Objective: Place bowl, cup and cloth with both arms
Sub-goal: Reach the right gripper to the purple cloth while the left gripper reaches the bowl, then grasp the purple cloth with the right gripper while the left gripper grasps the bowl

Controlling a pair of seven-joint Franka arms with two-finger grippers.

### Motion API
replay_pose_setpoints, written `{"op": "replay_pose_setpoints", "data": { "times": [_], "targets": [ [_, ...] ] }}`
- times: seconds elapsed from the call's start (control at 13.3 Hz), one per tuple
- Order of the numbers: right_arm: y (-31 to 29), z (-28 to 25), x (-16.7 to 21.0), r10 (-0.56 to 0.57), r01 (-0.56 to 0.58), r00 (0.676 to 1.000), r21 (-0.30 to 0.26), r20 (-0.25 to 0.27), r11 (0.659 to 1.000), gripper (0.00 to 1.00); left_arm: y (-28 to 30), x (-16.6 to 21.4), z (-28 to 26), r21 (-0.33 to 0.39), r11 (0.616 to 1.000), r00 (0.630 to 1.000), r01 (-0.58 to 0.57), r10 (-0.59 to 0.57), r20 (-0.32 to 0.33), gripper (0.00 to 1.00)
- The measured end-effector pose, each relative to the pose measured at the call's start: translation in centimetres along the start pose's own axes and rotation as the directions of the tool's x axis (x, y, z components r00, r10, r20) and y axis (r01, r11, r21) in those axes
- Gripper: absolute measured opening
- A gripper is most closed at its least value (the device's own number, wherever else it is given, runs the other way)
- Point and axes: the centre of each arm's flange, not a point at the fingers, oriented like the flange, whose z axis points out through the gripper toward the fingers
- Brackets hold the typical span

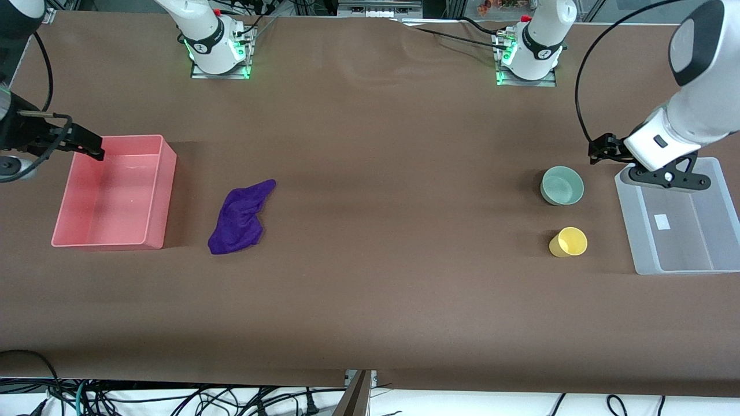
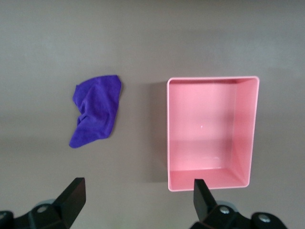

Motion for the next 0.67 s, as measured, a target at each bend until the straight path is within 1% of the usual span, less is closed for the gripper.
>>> {"op": "replay_pose_setpoints", "data": {
  "times": [0.15, 0.22, 0.3, 0.38, 0.6, 0.67],
  "targets": [
    [-0.4, 3.7, 0.8, -0.007, 0.007, 0.997, -0.002, 0.082, 1.0, 1.0, -3.2, 0.5, 3.8, -0.024, 0.999, 0.999, -0.026, 0.027, 0.047, 1.0],
    [-0.5, 5.5, 1.3, -0.01, 0.01, 0.994, -0.002, 0.107, 1.0, 1.0, -4.5, 0.7, 5.9, -0.033, 0.998, 0.998, -0.044, 0.046, 0.047, 1.0],
    [-0.8, 7.3, 1.9, -0.014, 0.014, 0.994, -0.001, 0.109, 1.0, 1.0, -5.4, 0.9, 8.3, -0.036, 0.998, 0.998, -0.057, 0.058, 0.033, 1.0],
    [-1.5, 9.1, 2.6, -0.026, 0.026, 0.995, 0.002, 0.096, 1.0, 1.0, -5.8, 1.0, 10.9, -0.036, 0.997, 0.998, -0.066, 0.067, 0.016, 1.0],
    [-5.3, 15.8, 3.8, -0.085, 0.084, 0.995, 0.016, 0.043, 0.996, 1.0, -5.4, 0.7, 20.0, -0.038, 0.991, 0.992, -0.127, 0.126, -0.022, 1.0],
    [-6.8, 18.4, 4.0, -0.088, 0.087, 0.996, 0.022, 0.026, 0.996, 1.0, -5.6, 0.6, 22.8, -0.045, 0.987, 0.988, -0.154, 0.153, -0.023, 1.0]
  ]
}}
